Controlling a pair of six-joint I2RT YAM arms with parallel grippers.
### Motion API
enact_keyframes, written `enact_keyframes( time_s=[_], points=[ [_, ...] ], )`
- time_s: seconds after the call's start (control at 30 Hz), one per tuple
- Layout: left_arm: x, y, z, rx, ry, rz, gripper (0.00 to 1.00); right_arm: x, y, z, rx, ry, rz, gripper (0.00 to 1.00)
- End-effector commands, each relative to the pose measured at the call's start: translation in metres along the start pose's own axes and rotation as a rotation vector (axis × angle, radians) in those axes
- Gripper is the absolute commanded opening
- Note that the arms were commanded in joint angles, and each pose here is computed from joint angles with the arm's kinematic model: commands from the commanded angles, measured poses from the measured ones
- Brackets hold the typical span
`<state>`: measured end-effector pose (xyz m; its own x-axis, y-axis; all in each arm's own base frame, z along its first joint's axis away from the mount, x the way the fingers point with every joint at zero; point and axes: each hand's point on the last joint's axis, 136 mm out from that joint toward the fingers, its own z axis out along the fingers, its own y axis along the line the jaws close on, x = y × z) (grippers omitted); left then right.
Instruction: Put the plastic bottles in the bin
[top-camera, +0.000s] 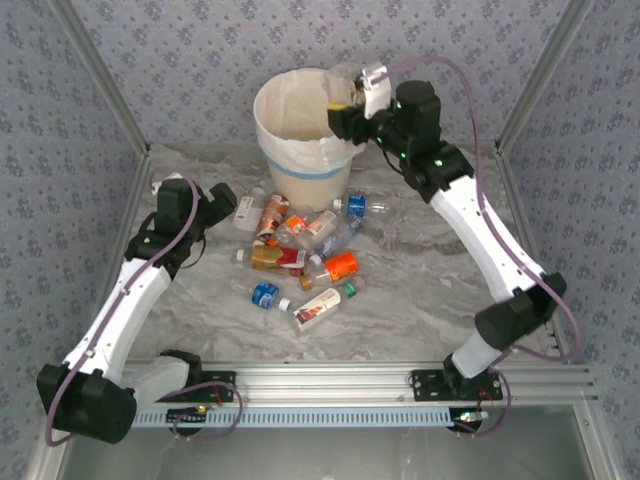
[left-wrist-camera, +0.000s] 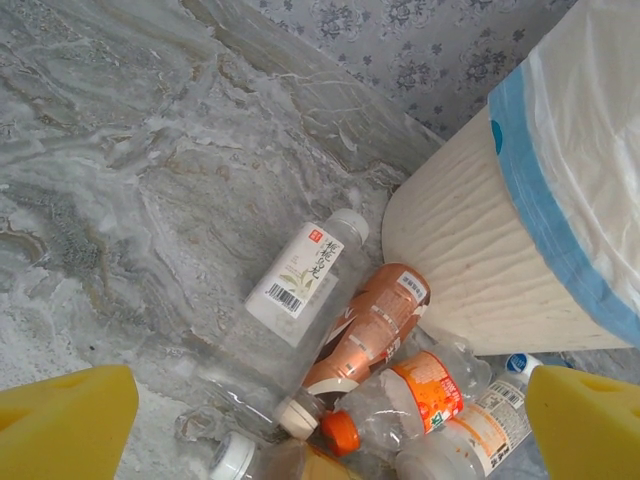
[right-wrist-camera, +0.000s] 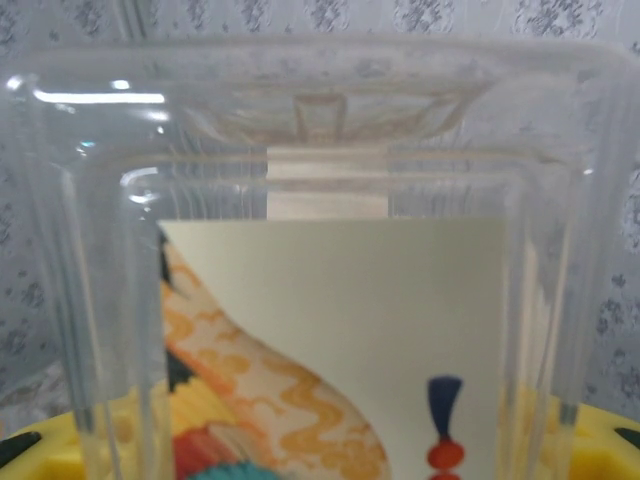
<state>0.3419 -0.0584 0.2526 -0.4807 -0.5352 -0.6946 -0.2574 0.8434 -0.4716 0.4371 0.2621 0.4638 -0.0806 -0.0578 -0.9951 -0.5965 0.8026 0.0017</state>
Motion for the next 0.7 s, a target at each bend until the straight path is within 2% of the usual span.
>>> enact_keyframes(
  time_s=[0.0, 0.2, 0.33, 0.53, 0.67],
  points=[
    [-0.002, -0.004, -0.012, 0.050, -0.012, 0.048, 1.00, 0.001, -0.021, 0.036, 0.067, -0.016, 0.036, 0.54],
    [0.000, 0.003, -0.019, 0.030, -0.017, 0.072, 1.00, 0.002, -0.039, 0.096, 0.073, -0.018, 0.020, 0.56],
    [0.002, 0.013, -0.022, 0.002, -0.037, 0.058, 0.99, 0.046, -0.053, 0.130, 0.116, 0.085, 0.014, 0.57],
    [0.000, 0.022, -0.025, -0.022, -0.075, 0.045, 0.99, 0.086, -0.072, 0.142, 0.183, 0.179, 0.044, 0.60],
    [0.004, 0.024, -0.021, -0.032, -0.059, 0.026, 0.99, 0.098, -0.082, 0.132, 0.269, 0.247, 0.057, 0.72]
  ],
)
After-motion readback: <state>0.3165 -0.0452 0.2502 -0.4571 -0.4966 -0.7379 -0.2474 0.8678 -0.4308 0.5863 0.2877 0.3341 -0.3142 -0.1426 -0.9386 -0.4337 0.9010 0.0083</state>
